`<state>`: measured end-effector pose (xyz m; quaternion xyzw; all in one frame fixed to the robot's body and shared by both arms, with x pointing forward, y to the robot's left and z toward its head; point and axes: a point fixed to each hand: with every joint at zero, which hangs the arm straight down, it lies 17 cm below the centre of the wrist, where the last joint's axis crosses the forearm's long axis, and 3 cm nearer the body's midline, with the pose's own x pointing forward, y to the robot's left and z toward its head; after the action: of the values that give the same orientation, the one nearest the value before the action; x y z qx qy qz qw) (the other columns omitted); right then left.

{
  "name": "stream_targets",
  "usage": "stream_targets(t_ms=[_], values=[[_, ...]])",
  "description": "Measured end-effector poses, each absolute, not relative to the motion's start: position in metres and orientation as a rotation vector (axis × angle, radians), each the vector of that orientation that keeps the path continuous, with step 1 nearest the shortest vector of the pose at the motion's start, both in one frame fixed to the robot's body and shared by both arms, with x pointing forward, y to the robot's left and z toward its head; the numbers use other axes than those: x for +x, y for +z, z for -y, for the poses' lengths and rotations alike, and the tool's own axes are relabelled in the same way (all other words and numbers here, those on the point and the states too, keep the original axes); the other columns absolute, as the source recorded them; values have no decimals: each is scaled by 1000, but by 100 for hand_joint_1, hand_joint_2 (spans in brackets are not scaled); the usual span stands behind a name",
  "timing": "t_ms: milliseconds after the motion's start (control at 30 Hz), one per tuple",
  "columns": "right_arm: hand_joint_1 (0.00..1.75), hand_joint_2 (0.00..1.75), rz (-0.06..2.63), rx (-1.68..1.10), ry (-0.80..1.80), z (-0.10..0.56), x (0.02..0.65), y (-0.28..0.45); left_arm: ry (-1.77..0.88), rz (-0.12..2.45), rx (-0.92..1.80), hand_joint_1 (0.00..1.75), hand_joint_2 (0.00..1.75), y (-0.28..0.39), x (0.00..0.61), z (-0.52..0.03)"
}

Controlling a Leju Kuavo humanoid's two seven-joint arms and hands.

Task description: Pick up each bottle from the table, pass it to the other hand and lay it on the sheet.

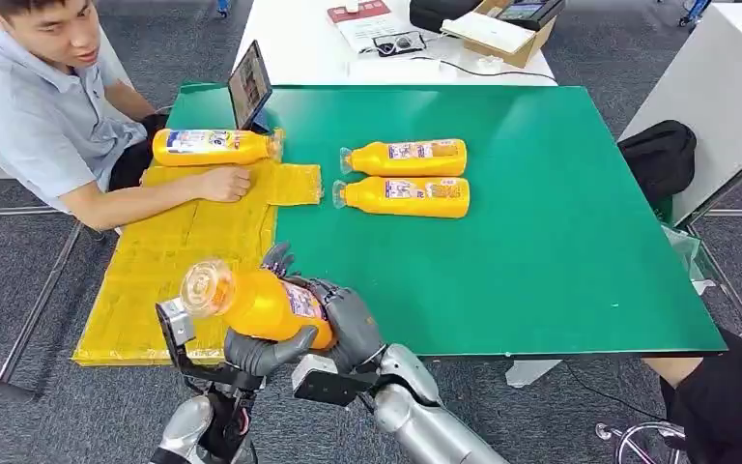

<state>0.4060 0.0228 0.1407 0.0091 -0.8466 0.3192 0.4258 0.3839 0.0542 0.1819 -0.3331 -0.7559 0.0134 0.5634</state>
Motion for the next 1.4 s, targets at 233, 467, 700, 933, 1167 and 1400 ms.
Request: stream_targets(t_ms=[233,467,700,933,1167,1400], values=[[175,175,2106,0,814,-24,408,135,-23,1779,-753,152,175,177,382,-52],[0,175,2096,-40,840,-24,411,132,-66,1743,-683,175,175,161,389,-48],[0,0,2105,-76,843,-24,411,132,13,1684,-725,175,175,158,400,-52],[0,0,2153,-137,842,-20,408,136,109,1641,-719,175,175,153,413,-59],[0,0,2228,-220,833,-14,397,146,392,1534,-530,175,175,119,461,-108],[0,0,2291,-178,846,-31,379,160,463,1498,-447,175,175,101,480,-138]])
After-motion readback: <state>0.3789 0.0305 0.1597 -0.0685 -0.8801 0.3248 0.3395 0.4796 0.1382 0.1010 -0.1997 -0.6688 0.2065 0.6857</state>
